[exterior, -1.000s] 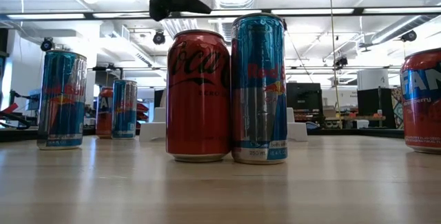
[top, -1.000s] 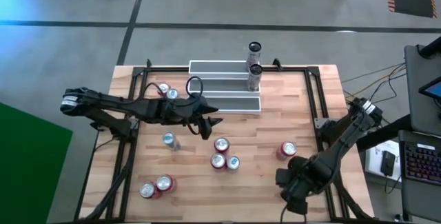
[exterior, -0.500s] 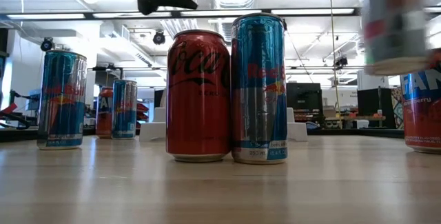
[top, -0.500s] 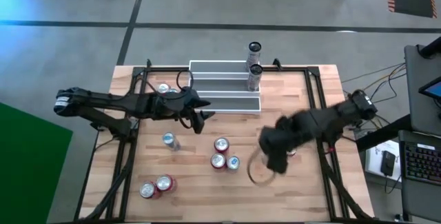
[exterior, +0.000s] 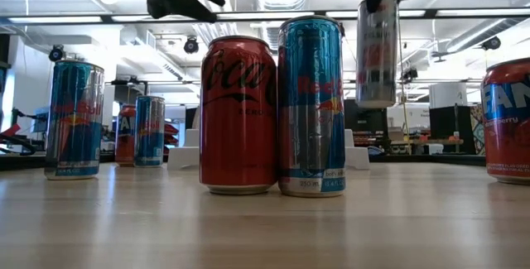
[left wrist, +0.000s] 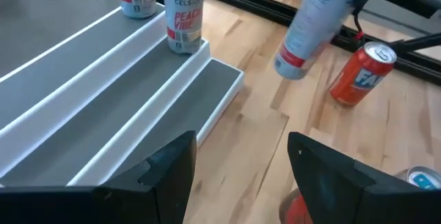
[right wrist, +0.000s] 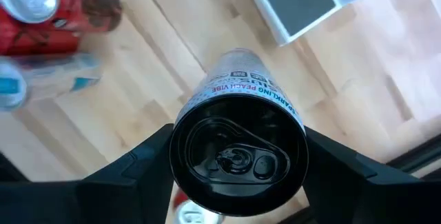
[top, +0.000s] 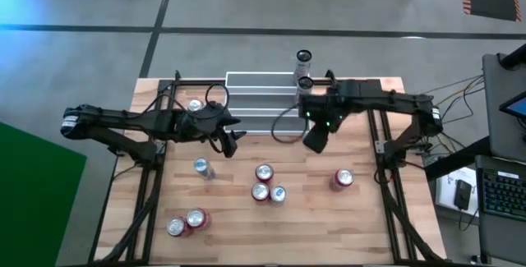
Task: Place canned beverage on shelf
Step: Put the white soda can on the bottom tier of the shelf aligned with the other white soda can
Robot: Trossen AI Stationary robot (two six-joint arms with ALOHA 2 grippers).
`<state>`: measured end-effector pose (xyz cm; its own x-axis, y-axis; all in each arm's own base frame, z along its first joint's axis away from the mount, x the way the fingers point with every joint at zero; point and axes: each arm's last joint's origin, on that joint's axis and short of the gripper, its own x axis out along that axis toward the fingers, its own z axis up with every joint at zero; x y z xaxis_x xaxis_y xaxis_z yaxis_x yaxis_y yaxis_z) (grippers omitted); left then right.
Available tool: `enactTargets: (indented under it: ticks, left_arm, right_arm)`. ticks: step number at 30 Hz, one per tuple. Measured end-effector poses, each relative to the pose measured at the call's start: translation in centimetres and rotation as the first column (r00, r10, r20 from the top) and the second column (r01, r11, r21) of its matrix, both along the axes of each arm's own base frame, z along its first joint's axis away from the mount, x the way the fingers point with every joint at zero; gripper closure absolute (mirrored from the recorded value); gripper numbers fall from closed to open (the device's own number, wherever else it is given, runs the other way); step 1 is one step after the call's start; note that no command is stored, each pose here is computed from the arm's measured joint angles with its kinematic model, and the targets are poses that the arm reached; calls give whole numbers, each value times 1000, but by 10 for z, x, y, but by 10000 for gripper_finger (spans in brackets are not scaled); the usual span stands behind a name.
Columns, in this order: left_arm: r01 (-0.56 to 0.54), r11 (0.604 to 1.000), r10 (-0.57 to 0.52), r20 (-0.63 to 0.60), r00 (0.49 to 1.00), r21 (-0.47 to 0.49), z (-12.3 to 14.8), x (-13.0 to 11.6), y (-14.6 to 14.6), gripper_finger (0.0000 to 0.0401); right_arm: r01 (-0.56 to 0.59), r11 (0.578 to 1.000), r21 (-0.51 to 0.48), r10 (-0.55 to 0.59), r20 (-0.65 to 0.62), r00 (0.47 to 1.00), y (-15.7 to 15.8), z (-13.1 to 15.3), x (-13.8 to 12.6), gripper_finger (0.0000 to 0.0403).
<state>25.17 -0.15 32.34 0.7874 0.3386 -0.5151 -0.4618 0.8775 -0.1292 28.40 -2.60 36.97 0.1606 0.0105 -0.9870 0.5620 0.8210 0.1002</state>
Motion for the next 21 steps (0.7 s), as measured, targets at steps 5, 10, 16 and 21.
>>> enactTargets:
  ticks: [5, 10, 16, 21]
  left_arm:
    - [2, 999, -1, -30, 1000, 37, -1, -1, 7, 186]
    - [24, 999, -22, -60, 998, 34, -3, -2, 15, 186]
    - [36, 998, -30, -128, 991, 44, -7, -6, 18, 186]
    - [35, 998, -29, -132, 991, 45, -8, -11, 18, 186]
  right_arm:
    - [-31, 999, -10, 30, -23, 999, -19, -8, 18, 164]
    - [-76, 996, -37, 75, -22, 997, -38, -12, 41, 164]
    - [-90, 994, -59, 88, -35, 995, -61, -17, 50, 164]
    - [-73, 996, -47, 69, -73, 995, -77, -26, 46, 164]
